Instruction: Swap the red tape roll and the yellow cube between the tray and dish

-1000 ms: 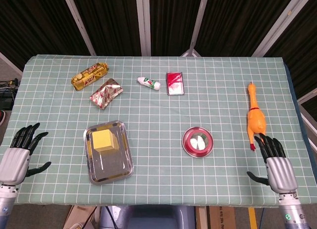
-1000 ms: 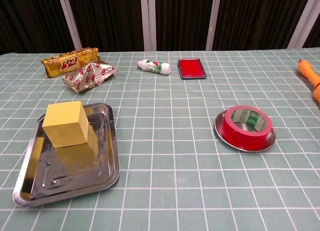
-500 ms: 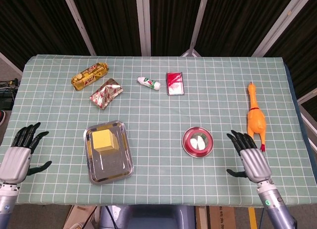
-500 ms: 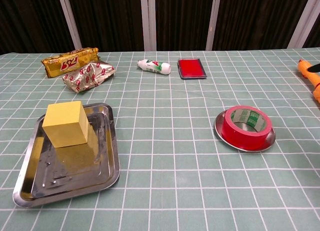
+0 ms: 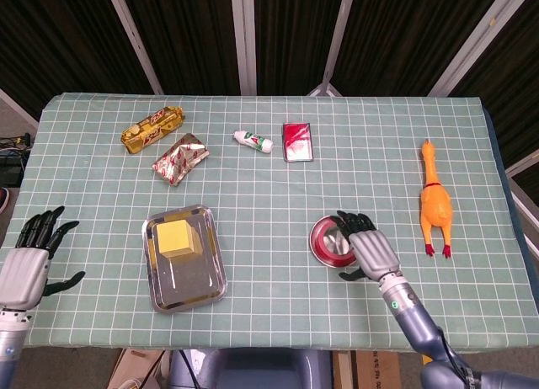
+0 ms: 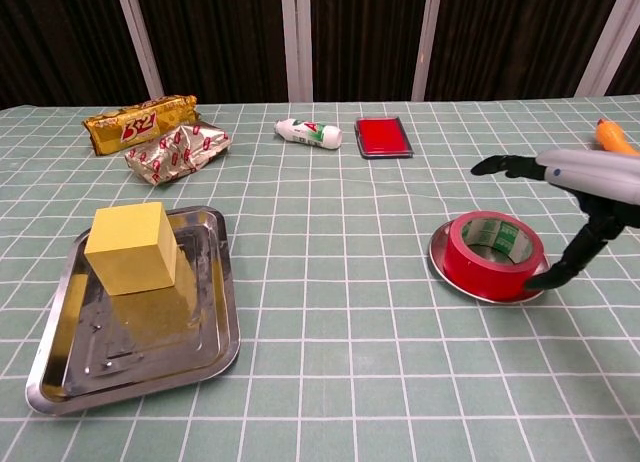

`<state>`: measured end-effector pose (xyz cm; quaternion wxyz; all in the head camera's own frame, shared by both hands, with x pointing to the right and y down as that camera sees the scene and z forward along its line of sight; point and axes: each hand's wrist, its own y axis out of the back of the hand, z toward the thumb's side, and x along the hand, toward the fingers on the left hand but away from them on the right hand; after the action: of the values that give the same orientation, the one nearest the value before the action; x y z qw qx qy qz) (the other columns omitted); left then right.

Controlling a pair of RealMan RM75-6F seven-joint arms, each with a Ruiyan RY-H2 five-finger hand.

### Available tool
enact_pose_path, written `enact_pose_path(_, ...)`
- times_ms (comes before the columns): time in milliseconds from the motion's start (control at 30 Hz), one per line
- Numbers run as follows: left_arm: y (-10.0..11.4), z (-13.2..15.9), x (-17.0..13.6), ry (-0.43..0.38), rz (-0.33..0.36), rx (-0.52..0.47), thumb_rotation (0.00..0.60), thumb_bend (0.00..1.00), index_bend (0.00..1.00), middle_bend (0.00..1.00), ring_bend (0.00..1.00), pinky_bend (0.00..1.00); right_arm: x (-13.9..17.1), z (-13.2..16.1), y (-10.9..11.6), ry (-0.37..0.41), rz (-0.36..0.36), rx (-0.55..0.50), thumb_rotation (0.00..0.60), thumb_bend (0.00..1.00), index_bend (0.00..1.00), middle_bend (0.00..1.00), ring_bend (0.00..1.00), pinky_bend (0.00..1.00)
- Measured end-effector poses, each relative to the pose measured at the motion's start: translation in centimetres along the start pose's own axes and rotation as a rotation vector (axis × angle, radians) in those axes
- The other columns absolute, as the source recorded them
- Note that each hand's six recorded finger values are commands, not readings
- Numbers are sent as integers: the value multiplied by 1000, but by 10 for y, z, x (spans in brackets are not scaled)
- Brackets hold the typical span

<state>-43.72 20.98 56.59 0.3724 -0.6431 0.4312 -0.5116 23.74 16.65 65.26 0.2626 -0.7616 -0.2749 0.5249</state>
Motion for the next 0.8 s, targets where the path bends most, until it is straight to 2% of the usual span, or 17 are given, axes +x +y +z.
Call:
enact_pose_path(200,2,-2,-1,9,7,1,600,44,189,0,0,16,-20,7,-6,-11,36,1,600,0,12,0,0,0)
enact_pose_path(533,1,-1,0,15,10,12,600,44,189,0,0,16,-32,-6,-12,-51,77,-2,600,0,16,0,0,0)
enact_pose_path(600,0,-1,0,16,9,15,600,44,189,0,0,16,-33,-9,-14,-55,84,1,600,0,46,0,12,5)
enact_pose_path(800,-1,0,1,17,7,18,600,44,189,0,0,16,-36,-12,-17,-59,75,-10,600,0,165,49,121,135)
